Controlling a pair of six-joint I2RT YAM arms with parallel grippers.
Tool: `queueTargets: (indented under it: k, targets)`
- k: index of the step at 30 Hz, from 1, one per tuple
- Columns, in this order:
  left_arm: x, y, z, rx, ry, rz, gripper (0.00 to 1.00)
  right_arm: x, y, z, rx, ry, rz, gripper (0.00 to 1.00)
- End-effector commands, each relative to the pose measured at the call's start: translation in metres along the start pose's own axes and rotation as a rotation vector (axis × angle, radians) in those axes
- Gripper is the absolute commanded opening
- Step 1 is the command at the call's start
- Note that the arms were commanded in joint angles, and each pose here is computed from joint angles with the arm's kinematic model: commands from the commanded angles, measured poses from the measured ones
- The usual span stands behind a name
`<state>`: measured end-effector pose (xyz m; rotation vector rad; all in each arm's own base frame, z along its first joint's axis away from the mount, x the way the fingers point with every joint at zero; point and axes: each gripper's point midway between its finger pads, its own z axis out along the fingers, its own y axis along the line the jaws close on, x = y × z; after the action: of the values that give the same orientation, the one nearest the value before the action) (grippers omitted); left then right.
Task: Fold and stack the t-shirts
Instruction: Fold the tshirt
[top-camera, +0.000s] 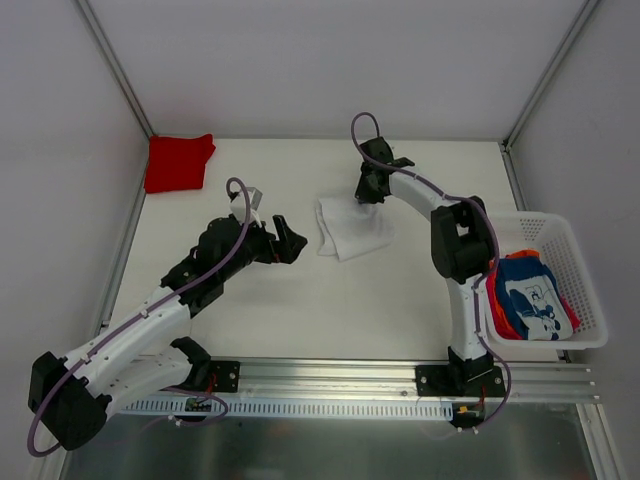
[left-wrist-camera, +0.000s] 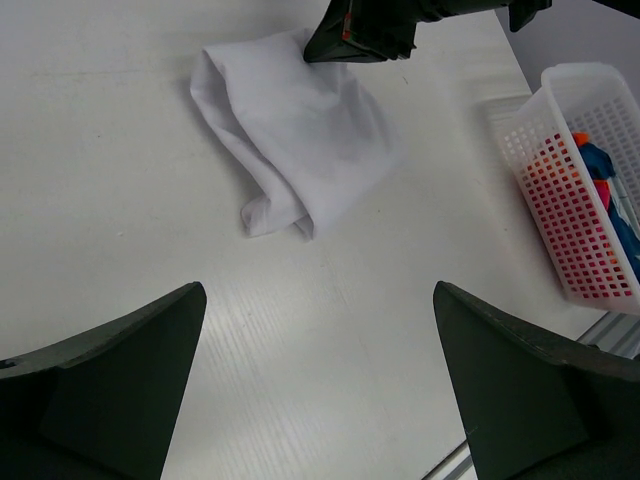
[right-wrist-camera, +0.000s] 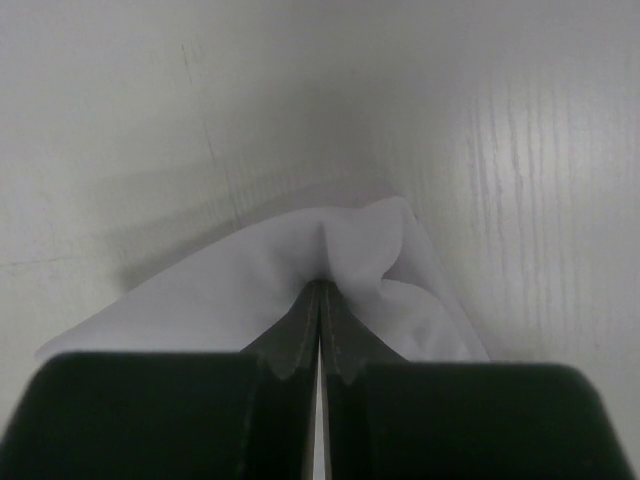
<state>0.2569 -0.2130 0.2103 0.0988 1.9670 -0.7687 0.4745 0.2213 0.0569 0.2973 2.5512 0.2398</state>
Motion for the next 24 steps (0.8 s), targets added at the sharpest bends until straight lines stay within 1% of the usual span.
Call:
queueTargets:
  k: [1, 13, 15, 16, 17, 18, 19, 20, 22, 23, 24]
  targets:
    - [-0.013, -0.007, 0.003, 0.013, -0.041, 0.016, 0.99, -0.021, 0.009, 0.005, -0.049, -0.02, 0.019, 0.01]
    - [-0.003, -0.007, 0.015, 0.01, -0.004, 0.01, 0.99, -0.034, 0.009, 0.025, -0.075, -0.026, 0.031, 0.01]
    - [-0.001, -0.01, 0.015, 0.017, -0.002, 0.009, 0.99, -0.038, 0.015, 0.026, -0.105, -0.04, 0.031, 0.23]
    - [-0.001, -0.011, 0.013, 0.021, -0.005, 0.01, 0.99, -0.042, 0.017, 0.024, -0.116, -0.051, 0.024, 0.4]
    - [0.0, -0.013, 0.013, 0.025, -0.003, 0.012, 0.99, -0.049, 0.023, 0.017, -0.136, -0.075, 0.013, 0.71]
    - [0.001, -0.014, 0.012, 0.028, -0.001, 0.01, 0.99, -0.057, 0.025, 0.009, -0.142, -0.099, 0.006, 0.81]
    - [0.002, -0.015, 0.011, 0.034, 0.0, 0.004, 0.99, -0.073, 0.031, -0.004, -0.155, -0.137, -0.002, 0.88]
    - [0.002, -0.016, 0.01, 0.041, -0.002, -0.003, 0.99, -0.082, 0.032, -0.016, -0.153, -0.161, -0.031, 0.98]
    - [0.005, -0.019, 0.008, 0.05, -0.007, -0.014, 0.99, -0.106, 0.032, -0.056, -0.143, -0.215, -0.05, 1.0]
    - [0.015, -0.014, 0.009, 0.038, 0.001, -0.011, 0.99, -0.115, 0.033, -0.078, -0.139, -0.235, -0.076, 0.99]
    - [0.01, -0.017, 0.01, 0.056, -0.037, -0.02, 0.99, -0.13, 0.033, -0.112, -0.148, -0.291, -0.074, 1.0]
